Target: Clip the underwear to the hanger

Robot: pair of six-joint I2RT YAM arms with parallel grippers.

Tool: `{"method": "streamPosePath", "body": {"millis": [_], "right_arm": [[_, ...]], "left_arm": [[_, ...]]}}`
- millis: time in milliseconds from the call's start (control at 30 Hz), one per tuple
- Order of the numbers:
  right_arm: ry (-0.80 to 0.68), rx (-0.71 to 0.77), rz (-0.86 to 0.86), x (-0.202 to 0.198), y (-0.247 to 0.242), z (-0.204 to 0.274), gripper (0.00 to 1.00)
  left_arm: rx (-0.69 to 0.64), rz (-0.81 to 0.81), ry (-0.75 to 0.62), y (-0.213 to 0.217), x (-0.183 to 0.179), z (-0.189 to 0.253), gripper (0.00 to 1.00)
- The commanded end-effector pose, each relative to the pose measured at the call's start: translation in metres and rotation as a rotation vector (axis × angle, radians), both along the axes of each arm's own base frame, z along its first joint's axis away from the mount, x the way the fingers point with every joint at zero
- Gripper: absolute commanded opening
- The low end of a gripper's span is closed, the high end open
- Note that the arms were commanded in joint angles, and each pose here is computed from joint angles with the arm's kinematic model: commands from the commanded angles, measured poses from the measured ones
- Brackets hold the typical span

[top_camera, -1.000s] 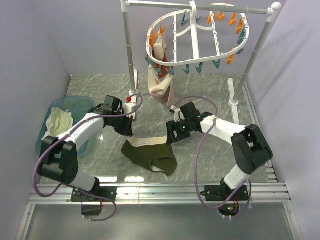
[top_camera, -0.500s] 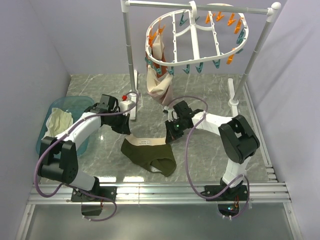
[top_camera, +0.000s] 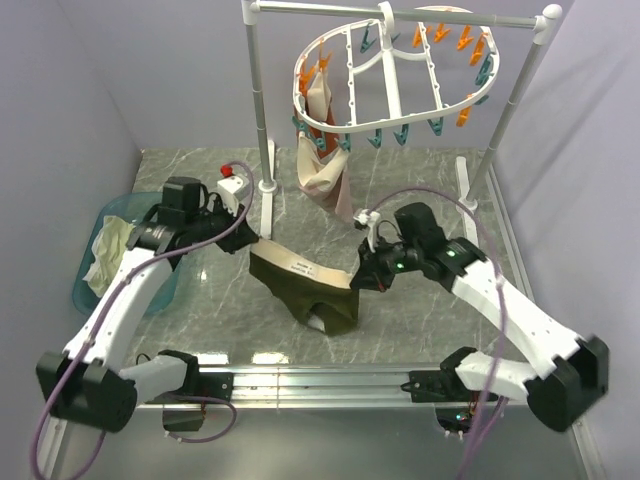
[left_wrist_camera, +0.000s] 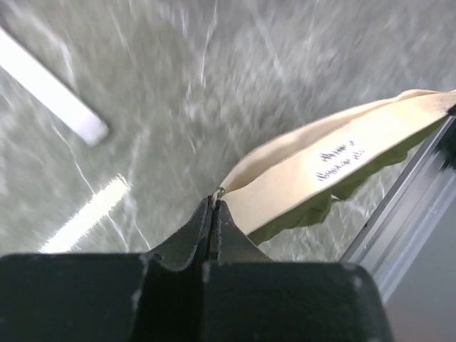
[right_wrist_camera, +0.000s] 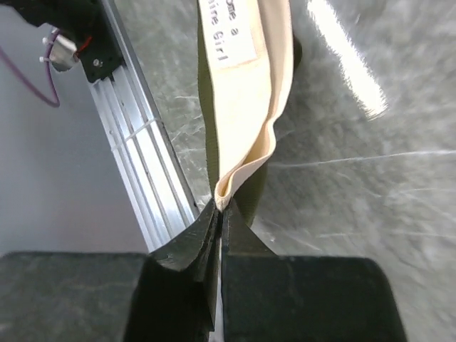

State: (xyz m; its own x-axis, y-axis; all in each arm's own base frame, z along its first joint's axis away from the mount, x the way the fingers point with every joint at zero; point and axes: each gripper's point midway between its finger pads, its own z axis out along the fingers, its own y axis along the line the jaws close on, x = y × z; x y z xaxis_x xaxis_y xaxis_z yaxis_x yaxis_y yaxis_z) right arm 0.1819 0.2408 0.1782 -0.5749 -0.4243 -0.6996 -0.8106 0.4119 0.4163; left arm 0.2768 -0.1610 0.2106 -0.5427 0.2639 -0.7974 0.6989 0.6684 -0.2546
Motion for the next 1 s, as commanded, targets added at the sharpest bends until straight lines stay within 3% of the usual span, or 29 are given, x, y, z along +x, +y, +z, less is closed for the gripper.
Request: {"method": "streamPosePath", "body": {"millis": [0, 33, 133, 267, 467, 700, 833, 933, 967], "right_arm": [[-0.202, 0.01, 0.029, -0.004, -0.014, 0.037, 0.0], [-0.319, 0.023, -0.021, 0.007, -0.02, 0.058, 0.0], [-0.481, 0.041, -0.121, 0.021, -0.033, 0.088, 0.0], [-0.542, 0.053, -0.173, 0.023, -0.041, 0.086, 0.0], [-0.494, 0.09, -0.064, -0.017, -0.043, 0.076, 0.0], [-0.385, 0.157, 0.088, -0.067, -0.039, 0.068, 0.0], [-0.292, 0.094, 0.002, -0.052, -0.038, 0.037, 0.0], [-0.23, -0.082, -0.108, -0.012, -0.041, -0.001, 0.0], [-0.223, -0.115, -0.121, -0.004, -0.041, -0.008, 0.0]], "left_arm": [[-0.053, -0.047, -0.173, -0.005, -0.005, 0.057, 0.0], [-0.052, -0.038, -0.218, -0.004, -0.002, 0.067, 0.0], [-0.059, -0.017, -0.318, -0.001, 0.001, 0.093, 0.0], [-0.041, -0.066, -0.294, -0.009, -0.012, 0.087, 0.0], [0.029, -0.137, -0.342, -0.001, -0.057, 0.075, 0.0], [0.069, -0.312, -0.184, 0.001, -0.116, 0.06, 0.0], [0.139, -0.291, -0.076, -0.003, -0.101, 0.023, 0.0], [0.176, -0.294, 0.081, -0.026, -0.081, -0.031, 0.01], [0.17, -0.273, 0.063, -0.036, -0.061, -0.039, 0.0]]}}
